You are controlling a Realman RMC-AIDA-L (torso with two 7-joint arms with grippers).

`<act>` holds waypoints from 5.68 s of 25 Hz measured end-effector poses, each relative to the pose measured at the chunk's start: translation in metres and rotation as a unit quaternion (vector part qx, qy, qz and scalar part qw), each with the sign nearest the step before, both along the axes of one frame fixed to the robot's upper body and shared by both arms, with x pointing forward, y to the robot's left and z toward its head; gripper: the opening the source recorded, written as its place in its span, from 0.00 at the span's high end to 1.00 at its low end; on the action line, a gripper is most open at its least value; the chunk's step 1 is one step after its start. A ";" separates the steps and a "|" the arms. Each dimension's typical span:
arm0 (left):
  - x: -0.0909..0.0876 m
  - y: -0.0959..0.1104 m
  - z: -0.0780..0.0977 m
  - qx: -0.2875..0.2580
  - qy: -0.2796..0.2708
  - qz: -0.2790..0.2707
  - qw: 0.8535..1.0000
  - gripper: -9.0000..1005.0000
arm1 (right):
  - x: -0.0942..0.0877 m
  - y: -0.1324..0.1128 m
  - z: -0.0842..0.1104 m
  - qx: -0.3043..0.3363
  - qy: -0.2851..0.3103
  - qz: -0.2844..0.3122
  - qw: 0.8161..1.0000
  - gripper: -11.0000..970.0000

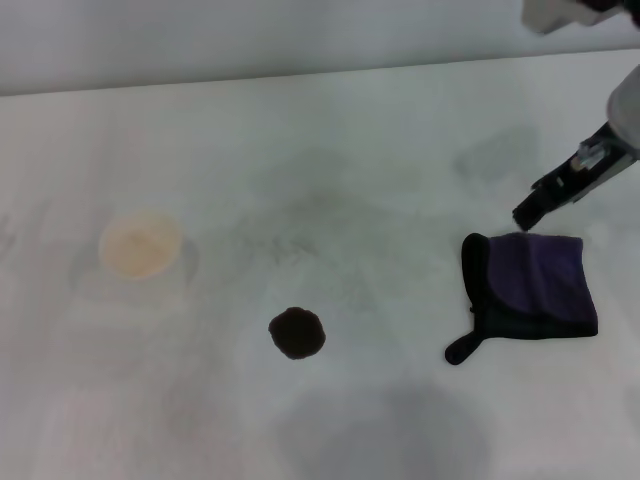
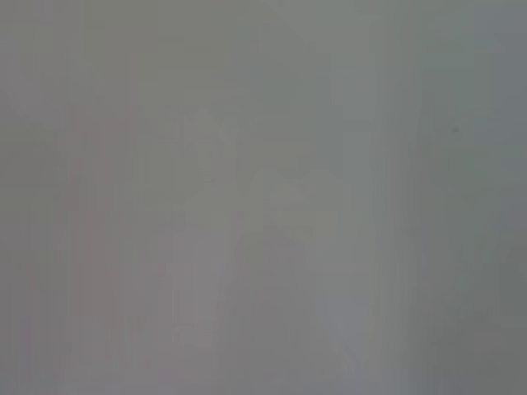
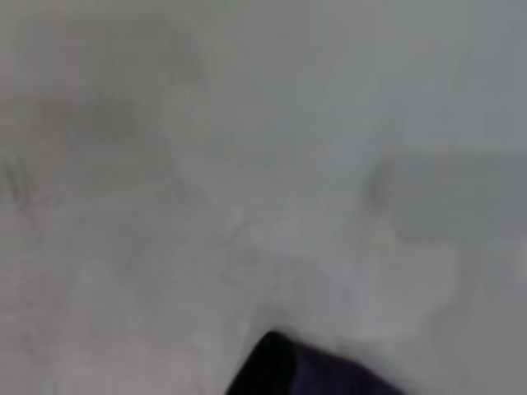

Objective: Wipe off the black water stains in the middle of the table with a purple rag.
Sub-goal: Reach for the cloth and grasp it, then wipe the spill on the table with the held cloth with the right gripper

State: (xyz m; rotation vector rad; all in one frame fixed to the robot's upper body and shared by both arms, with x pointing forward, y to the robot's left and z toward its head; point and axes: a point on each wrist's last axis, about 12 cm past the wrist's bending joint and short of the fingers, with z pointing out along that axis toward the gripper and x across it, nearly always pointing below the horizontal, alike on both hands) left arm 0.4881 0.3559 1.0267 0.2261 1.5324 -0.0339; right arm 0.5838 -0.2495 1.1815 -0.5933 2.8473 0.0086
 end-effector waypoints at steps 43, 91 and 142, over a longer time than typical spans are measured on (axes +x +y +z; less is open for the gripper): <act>0.009 -0.012 -0.003 0.001 0.009 -0.019 1.000 0.12 | 0.009 0.021 -0.075 -0.073 0.085 0.043 0.993 0.37; -0.003 -0.021 -0.015 -0.025 0.025 -0.025 0.999 0.12 | -0.014 0.161 -0.075 -0.051 0.037 0.370 0.927 0.88; -0.014 -0.031 -0.027 -0.037 0.047 -0.039 0.998 0.12 | -0.079 0.225 -0.074 0.005 0.057 0.533 0.844 0.89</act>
